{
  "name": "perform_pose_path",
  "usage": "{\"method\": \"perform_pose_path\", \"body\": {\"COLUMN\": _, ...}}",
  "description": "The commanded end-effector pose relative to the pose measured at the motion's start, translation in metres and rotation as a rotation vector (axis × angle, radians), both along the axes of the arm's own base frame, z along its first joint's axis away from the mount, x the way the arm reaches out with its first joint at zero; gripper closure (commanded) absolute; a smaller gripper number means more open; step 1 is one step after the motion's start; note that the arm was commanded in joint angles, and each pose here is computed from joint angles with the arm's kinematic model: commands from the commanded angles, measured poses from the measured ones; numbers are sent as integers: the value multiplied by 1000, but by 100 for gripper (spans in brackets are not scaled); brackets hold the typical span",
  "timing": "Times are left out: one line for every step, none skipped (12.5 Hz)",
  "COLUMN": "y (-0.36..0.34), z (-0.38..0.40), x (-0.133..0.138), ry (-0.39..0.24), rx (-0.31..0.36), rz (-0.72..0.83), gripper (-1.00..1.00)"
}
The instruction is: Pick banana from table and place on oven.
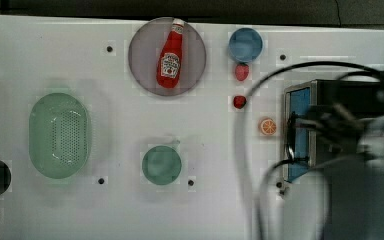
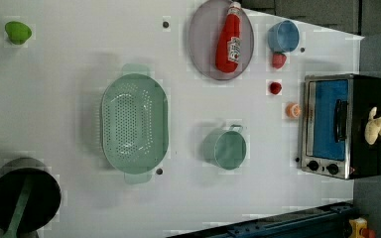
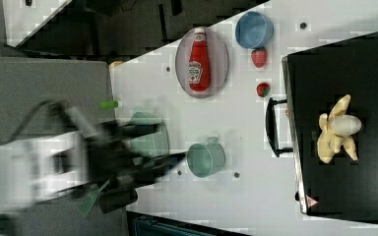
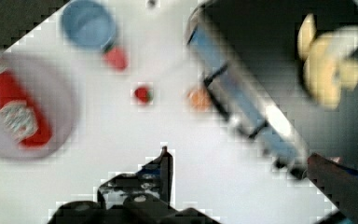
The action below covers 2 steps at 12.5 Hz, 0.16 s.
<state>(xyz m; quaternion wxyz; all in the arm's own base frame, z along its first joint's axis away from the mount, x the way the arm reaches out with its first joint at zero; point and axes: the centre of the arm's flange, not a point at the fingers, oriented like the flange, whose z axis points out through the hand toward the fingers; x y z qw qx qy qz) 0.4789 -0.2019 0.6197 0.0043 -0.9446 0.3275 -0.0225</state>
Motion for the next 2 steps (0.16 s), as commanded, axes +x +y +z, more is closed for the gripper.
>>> {"method": "perform_pose_path", "body": {"y": 142, "z": -3, "x": 32, "ry": 60, "rx": 6, "rz": -224, "gripper": -100}}
{"method": "perform_pose_path", "body": {"y": 155, "z": 1, "x": 32, "ry": 50, "rx": 3, "rz": -209, "gripper": -100}}
